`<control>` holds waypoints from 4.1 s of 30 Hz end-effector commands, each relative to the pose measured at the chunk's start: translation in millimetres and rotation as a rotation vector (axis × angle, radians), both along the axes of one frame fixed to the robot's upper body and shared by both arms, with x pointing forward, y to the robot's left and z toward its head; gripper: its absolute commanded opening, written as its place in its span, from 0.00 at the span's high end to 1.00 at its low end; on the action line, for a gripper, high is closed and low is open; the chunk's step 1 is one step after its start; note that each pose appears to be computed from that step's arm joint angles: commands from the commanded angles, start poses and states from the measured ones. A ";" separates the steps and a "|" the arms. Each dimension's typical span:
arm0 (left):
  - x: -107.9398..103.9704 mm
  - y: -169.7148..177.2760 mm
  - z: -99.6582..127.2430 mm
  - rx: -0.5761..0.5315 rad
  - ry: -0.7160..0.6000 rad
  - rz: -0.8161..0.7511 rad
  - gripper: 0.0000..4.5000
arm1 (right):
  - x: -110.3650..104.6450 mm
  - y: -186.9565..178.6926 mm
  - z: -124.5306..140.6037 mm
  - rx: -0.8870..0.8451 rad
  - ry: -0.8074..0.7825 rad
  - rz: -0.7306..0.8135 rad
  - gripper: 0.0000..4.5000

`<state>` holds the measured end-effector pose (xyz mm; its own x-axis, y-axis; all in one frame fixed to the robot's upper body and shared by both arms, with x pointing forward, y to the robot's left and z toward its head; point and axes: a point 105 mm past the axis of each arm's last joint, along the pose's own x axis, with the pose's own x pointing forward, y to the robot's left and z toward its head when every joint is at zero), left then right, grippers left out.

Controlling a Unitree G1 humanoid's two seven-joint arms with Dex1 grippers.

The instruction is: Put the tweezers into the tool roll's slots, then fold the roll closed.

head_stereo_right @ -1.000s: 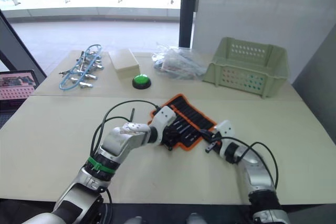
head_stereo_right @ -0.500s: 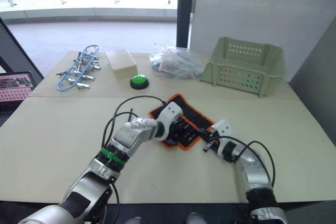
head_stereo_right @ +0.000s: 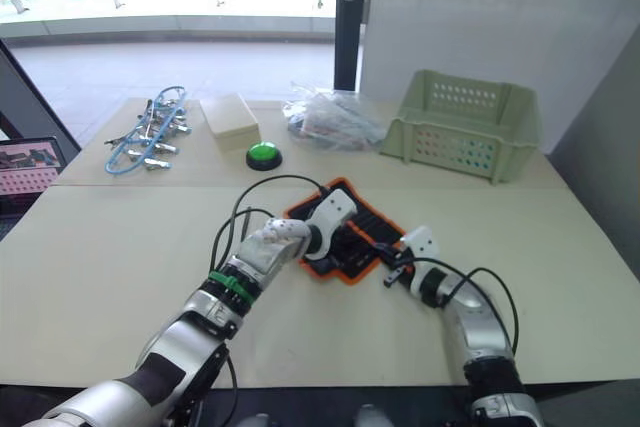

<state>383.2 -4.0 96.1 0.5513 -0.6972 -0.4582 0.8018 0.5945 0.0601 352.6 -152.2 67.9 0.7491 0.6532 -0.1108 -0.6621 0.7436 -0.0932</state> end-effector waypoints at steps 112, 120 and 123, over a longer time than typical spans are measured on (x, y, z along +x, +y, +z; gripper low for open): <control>-30.2 163.8 -12.2 -0.184 -0.220 0.969 0.99 | 4.9 2.7 -24.4 -0.016 0.165 0.077 1.00; -41.5 171.1 -7.7 -0.208 -0.212 0.986 0.99 | 2.2 1.8 -26.2 -0.020 0.167 0.080 1.00; -51.2 175.1 6.5 -0.211 -0.259 0.950 0.99 | 1.8 0.9 -25.9 -0.020 0.166 0.078 1.00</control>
